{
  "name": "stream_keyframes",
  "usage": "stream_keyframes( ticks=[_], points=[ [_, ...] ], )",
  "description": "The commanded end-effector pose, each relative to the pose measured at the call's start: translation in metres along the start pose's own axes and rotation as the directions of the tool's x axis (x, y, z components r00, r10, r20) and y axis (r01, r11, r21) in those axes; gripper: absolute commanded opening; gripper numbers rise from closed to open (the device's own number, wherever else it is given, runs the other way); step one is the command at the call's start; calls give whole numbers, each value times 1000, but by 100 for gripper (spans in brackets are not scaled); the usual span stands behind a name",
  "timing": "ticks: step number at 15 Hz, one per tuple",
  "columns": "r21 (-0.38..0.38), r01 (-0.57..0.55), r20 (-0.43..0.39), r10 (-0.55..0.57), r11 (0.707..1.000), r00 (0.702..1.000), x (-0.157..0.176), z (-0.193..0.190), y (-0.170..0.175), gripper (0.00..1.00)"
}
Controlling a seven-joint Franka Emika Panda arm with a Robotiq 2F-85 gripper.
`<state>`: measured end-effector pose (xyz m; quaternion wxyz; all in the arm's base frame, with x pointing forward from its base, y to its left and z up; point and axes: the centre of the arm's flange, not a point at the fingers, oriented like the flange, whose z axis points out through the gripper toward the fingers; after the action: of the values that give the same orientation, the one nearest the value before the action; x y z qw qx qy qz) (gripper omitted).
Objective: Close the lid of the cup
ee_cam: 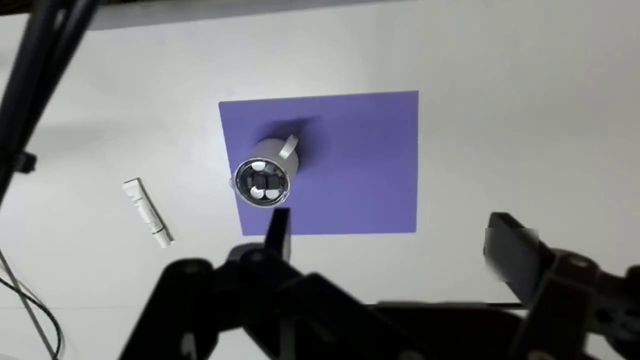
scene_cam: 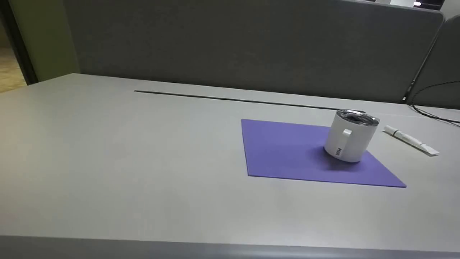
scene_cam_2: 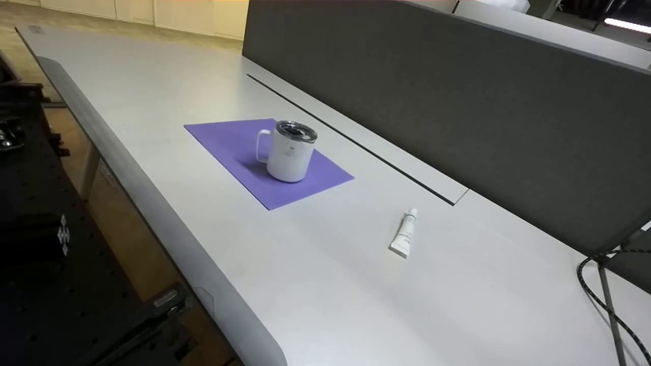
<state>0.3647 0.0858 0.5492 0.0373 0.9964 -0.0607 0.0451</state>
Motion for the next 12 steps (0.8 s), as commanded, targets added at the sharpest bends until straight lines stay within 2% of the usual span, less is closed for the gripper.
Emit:
stream_keyframes(
  ticks=[1, 2, 5, 9, 11, 12],
  points=[
    [17, -112, -67, 113, 994, 991, 37, 47, 53, 69],
    [22, -135, -78, 136, 991, 988, 47, 58, 67, 59],
    [28, -180, -87, 182, 983, 980, 73, 85, 105, 38],
    [32, -111, -63, 113, 993, 992, 98, 108, 133, 11],
    [8, -97, -36, 97, 995, 995, 103, 115, 140, 1],
    [-5, -96, -17, 95, 995, 995, 104, 116, 142, 0]
  ],
)
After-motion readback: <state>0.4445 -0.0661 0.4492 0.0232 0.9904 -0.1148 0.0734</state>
